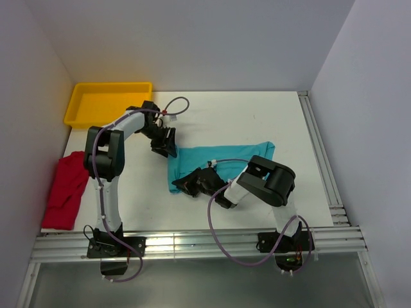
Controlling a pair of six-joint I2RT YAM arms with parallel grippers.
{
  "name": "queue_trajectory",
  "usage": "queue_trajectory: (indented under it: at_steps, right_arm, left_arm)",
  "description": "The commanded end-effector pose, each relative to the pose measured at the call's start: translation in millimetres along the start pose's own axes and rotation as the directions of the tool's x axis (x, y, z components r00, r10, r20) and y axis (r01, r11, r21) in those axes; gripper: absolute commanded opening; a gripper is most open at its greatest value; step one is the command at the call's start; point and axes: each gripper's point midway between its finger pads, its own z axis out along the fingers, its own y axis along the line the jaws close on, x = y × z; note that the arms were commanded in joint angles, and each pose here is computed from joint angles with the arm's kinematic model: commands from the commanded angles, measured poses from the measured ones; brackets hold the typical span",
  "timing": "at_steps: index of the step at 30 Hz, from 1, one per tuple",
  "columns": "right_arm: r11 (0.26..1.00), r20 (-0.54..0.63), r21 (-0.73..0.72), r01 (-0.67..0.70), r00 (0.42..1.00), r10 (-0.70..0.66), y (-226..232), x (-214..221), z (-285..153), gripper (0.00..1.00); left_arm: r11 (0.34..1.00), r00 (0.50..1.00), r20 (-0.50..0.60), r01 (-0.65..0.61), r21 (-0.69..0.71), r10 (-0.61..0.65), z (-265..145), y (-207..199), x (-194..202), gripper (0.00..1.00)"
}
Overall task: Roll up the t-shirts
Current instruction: Roll the tshirt
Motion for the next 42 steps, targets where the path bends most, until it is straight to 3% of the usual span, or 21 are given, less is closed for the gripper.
queue_trajectory:
  at_steps: [1, 3, 6, 8, 12, 14, 15, 17, 21, 23, 32, 42]
  right_arm:
    - [1.000, 0.012, -0.015, 0.005, 1.000, -0.005, 6, -4, 1, 0.00]
    - [1.000, 0.013, -0.010, 0.014, 1.000, -0.014, 5, -4, 1, 0.00]
    - [0.999, 0.015, 0.001, 0.035, 0.999, -0.035, 5, -5, 2, 0.00]
    - [0.998, 0.016, 0.007, 0.055, 0.998, -0.055, 9, -4, 3, 0.00]
    - [0.983, 0.039, 0.073, 0.166, 0.985, -0.169, 15, -9, 4, 0.07]
    - [0.967, 0.057, 0.129, 0.218, 0.972, -0.227, 22, -11, 2, 0.13]
    - [0.942, 0.075, 0.206, 0.264, 0.956, -0.284, 11, -18, -2, 0.20]
    - [0.922, 0.098, 0.228, 0.312, 0.935, -0.340, 29, -18, -4, 0.31]
    - [0.841, 0.114, 0.363, 0.401, 0.877, -0.467, 26, -28, -16, 0.44]
    - [0.809, 0.131, 0.395, 0.434, 0.846, -0.517, 36, -30, -14, 0.46]
    - [0.520, 0.088, 0.658, 0.544, 0.630, -0.771, 48, -39, -18, 0.49]
    - [0.363, -0.023, 0.697, 0.619, 0.524, -0.851, 58, -17, -1, 0.52]
  left_arm:
    - [1.000, 0.999, 0.028, -0.016, 0.011, 0.016, 0, -3, -13, 0.53]
    - [1.000, 1.000, 0.023, -0.012, 0.004, 0.012, 3, -1, -14, 0.50]
    - [1.000, 1.000, 0.023, -0.012, -0.002, 0.012, 3, 0, -16, 0.35]
    - [1.000, 0.999, 0.029, -0.019, -0.020, 0.020, 0, -1, -20, 0.16]
    - [0.992, 0.998, 0.032, -0.045, -0.120, 0.049, -7, 3, -25, 0.01]
    - [0.982, 0.997, 0.027, -0.064, -0.177, 0.070, -10, 3, -26, 0.00]
    - [0.979, 0.997, 0.018, -0.068, -0.192, 0.073, -10, 3, -24, 0.00]
    - [0.969, 0.996, 0.013, -0.081, -0.235, 0.086, -12, 3, -26, 0.00]
    - [0.957, 0.995, -0.003, -0.095, -0.275, 0.098, -13, 3, -27, 0.00]
    - [0.948, 0.995, -0.012, -0.100, -0.303, 0.101, -15, 5, -27, 0.00]
    - [0.924, 0.993, -0.057, -0.115, -0.364, 0.102, -13, 7, -26, 0.00]
    - [0.909, 0.990, -0.083, -0.140, -0.392, 0.117, -7, 4, -27, 0.00]
